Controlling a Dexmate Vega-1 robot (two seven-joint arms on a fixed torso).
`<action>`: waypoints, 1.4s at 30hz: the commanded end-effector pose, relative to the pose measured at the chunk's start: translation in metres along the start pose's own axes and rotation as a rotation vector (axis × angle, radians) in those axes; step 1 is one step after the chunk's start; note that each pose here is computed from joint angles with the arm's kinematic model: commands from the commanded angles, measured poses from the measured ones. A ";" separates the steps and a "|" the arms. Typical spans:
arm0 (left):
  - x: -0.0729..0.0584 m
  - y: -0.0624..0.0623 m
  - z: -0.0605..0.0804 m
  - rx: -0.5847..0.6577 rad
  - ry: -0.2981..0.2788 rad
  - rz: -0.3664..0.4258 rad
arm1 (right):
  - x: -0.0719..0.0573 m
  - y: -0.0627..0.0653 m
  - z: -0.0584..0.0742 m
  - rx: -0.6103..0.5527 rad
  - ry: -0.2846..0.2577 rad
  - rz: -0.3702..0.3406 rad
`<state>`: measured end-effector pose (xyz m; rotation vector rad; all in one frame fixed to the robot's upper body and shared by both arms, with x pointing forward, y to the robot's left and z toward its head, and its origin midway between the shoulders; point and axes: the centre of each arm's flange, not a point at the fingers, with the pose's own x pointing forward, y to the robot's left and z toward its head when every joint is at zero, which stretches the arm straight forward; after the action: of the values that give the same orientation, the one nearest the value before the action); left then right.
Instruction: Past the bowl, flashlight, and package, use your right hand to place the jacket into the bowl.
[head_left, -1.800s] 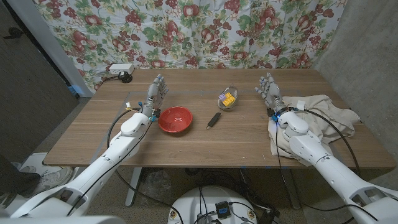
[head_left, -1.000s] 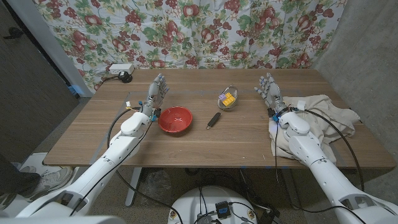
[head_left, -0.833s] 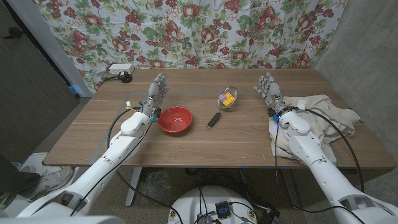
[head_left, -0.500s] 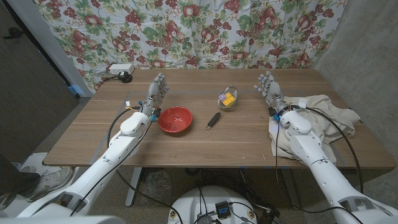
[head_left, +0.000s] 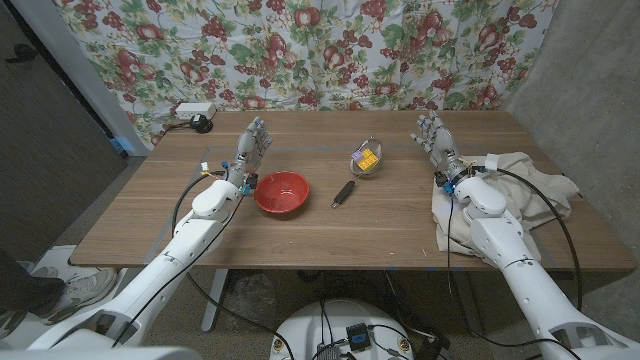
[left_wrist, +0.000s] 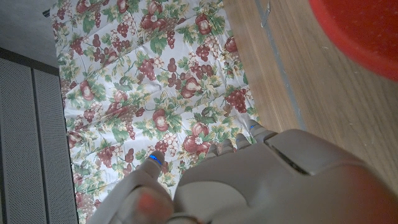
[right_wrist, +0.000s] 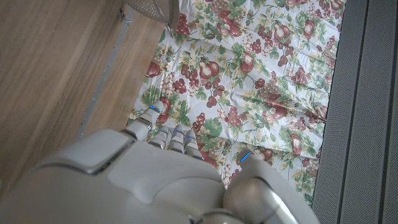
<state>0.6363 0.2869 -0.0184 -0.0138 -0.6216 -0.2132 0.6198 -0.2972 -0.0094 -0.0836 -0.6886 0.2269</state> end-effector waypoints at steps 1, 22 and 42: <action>-0.003 -0.001 0.003 0.008 -0.002 -0.002 | -0.007 -0.002 0.013 -0.059 -0.018 0.021; -0.006 -0.007 0.008 0.016 -0.008 -0.011 | -0.019 -0.012 0.037 -0.162 -0.053 0.015; -0.021 0.003 0.021 0.039 -0.020 0.020 | -0.026 -0.016 0.048 -0.204 -0.081 -0.001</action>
<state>0.6180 0.2874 -0.0144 0.0125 -0.6367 -0.2011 0.5787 -0.3161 0.0111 -0.2504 -0.7728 0.1736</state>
